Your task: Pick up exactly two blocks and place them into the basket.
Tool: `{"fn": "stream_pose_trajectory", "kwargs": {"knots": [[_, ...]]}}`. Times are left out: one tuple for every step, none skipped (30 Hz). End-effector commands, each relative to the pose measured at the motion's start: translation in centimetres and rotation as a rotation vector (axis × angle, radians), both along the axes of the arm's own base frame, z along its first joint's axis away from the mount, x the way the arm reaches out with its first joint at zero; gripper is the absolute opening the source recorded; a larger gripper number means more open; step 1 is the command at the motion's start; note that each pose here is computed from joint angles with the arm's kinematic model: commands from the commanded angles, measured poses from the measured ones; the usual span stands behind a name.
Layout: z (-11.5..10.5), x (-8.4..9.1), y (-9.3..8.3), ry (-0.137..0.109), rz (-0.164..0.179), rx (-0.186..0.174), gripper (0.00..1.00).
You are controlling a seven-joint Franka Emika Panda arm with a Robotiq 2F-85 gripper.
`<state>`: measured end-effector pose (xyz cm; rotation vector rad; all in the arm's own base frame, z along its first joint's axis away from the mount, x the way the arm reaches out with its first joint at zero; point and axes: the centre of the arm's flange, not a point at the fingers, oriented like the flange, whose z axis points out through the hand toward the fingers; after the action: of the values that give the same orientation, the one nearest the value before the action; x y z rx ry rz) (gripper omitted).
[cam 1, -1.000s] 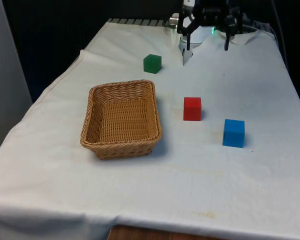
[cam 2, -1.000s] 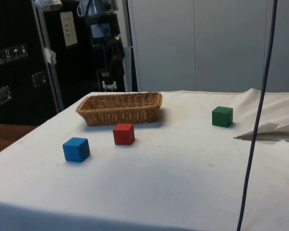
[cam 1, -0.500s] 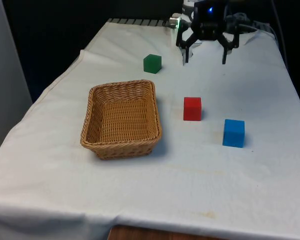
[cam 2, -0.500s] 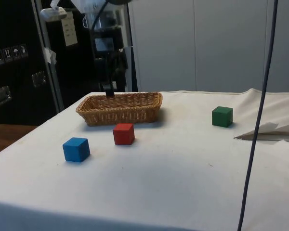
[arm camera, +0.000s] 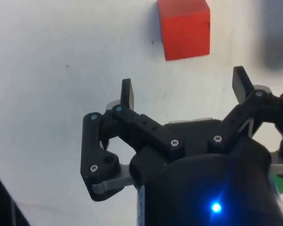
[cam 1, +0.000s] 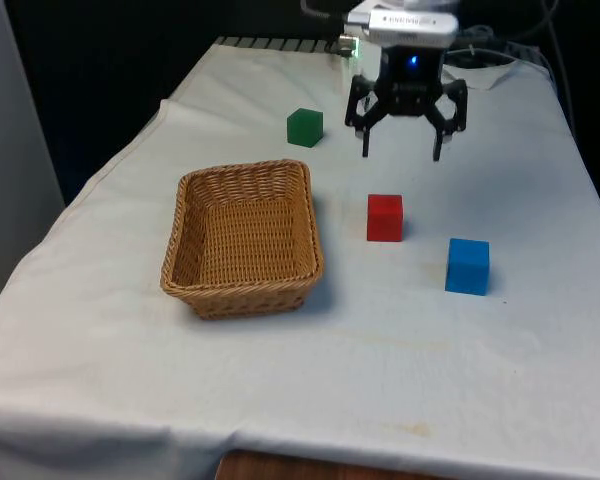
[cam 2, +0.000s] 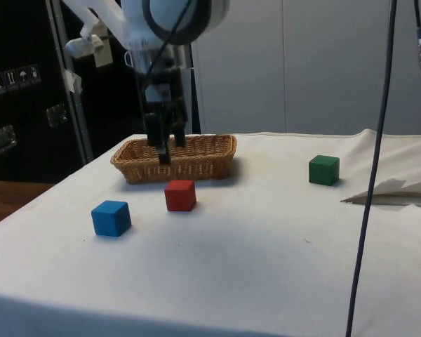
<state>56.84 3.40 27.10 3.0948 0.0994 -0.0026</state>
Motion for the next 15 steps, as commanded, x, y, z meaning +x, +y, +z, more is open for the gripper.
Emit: {"fn": "stream_pose_trajectory", "kwargs": {"knots": [[-0.3,0.1,0.0,-0.001,0.003,-0.003,1.00],[-1.0,0.3,0.2,-0.005,0.015,0.006,1.00],[-1.3,0.4,0.2,-0.006,0.019,0.003,1.00],[-1.6,0.5,0.2,-0.006,0.023,0.001,1.00],[-2.3,0.5,0.2,-0.010,0.030,-0.003,1.00],[-2.3,0.5,0.2,-0.010,0.030,-0.003,1.00],[-2.9,0.6,0.1,-0.013,0.033,-0.006,1.00],[-3.2,0.6,0.1,-0.013,0.035,-0.007,1.00],[-3.5,0.6,0.1,-0.015,0.036,-0.007,1.00],[-3.7,0.6,0.1,-0.016,0.035,-0.008,1.00],[-3.6,0.6,-0.1,-0.008,0.032,-0.024,1.00],[-3.9,0.6,0.0,-0.016,0.035,-0.009,1.00],[-4.1,0.6,0.1,-0.019,0.035,-0.010,1.00],[-4.3,0.6,0.1,-0.019,0.036,-0.011,1.00],[-4.5,0.6,0.0,-0.019,0.035,-0.013,1.00]]}}
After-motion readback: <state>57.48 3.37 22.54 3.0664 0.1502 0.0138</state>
